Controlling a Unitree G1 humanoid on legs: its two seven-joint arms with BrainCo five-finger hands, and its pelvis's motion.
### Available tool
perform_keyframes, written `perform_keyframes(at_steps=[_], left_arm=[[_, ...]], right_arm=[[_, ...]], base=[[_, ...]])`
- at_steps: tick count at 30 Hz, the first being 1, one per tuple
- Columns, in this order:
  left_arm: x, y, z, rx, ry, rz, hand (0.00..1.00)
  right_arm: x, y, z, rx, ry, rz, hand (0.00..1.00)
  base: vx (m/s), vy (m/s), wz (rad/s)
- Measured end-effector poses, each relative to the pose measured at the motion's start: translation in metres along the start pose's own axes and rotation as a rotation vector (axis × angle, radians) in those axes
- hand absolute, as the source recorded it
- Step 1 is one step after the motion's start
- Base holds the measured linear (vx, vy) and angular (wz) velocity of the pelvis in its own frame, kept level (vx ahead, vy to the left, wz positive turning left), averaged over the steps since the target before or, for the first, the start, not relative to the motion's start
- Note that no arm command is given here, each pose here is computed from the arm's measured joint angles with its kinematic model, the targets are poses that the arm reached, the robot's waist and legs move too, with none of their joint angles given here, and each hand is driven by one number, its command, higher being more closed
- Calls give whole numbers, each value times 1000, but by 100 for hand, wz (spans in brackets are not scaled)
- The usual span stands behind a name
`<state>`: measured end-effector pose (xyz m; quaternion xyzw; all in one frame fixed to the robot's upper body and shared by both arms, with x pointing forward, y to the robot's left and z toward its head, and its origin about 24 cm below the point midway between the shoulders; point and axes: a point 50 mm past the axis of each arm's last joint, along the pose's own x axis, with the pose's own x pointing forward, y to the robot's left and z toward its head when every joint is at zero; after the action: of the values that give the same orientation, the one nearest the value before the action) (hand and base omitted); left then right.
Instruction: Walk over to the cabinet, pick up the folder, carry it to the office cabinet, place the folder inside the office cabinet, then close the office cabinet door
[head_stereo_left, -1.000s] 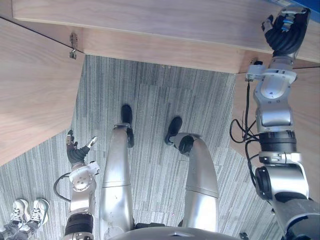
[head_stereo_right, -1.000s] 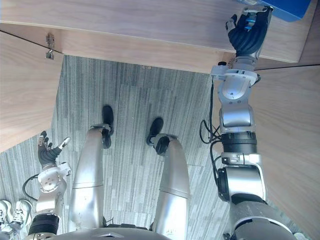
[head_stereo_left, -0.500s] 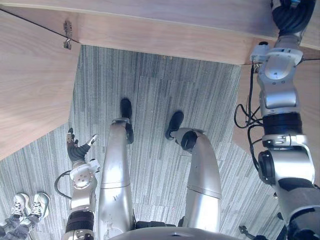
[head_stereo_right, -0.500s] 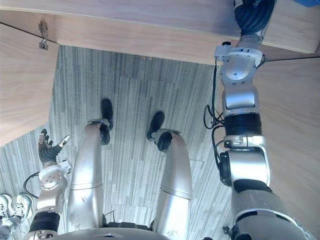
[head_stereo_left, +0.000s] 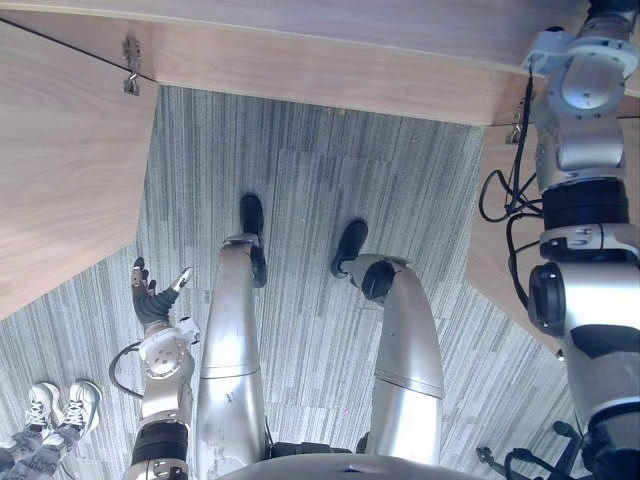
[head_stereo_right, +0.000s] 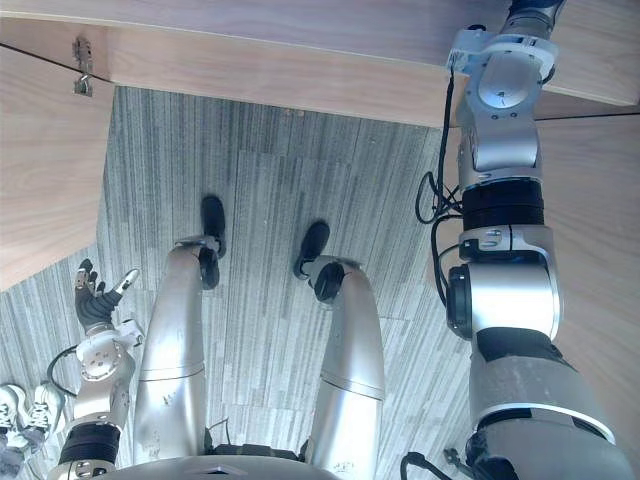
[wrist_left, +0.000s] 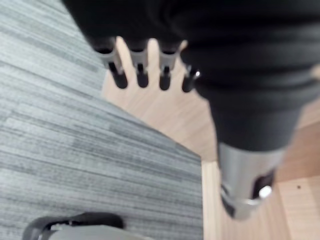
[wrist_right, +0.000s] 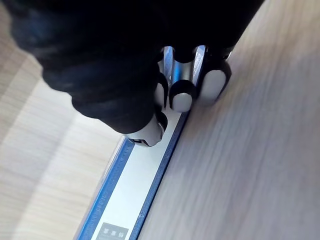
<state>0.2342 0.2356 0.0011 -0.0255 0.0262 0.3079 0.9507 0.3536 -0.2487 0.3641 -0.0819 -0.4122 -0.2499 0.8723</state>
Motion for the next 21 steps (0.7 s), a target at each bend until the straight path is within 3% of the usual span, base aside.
perform_keyframes(at_steps=[13,21], left_arm=[[1,-1,-7,1,35,6,0],[5,-5,-6,2,46,-6,0]], right_arm=[[-2,-4,-7,138,75,-53,100],[-74,0,-6,117,-38,92,100]], base=[[-8,9,1],[-24,39,-9]])
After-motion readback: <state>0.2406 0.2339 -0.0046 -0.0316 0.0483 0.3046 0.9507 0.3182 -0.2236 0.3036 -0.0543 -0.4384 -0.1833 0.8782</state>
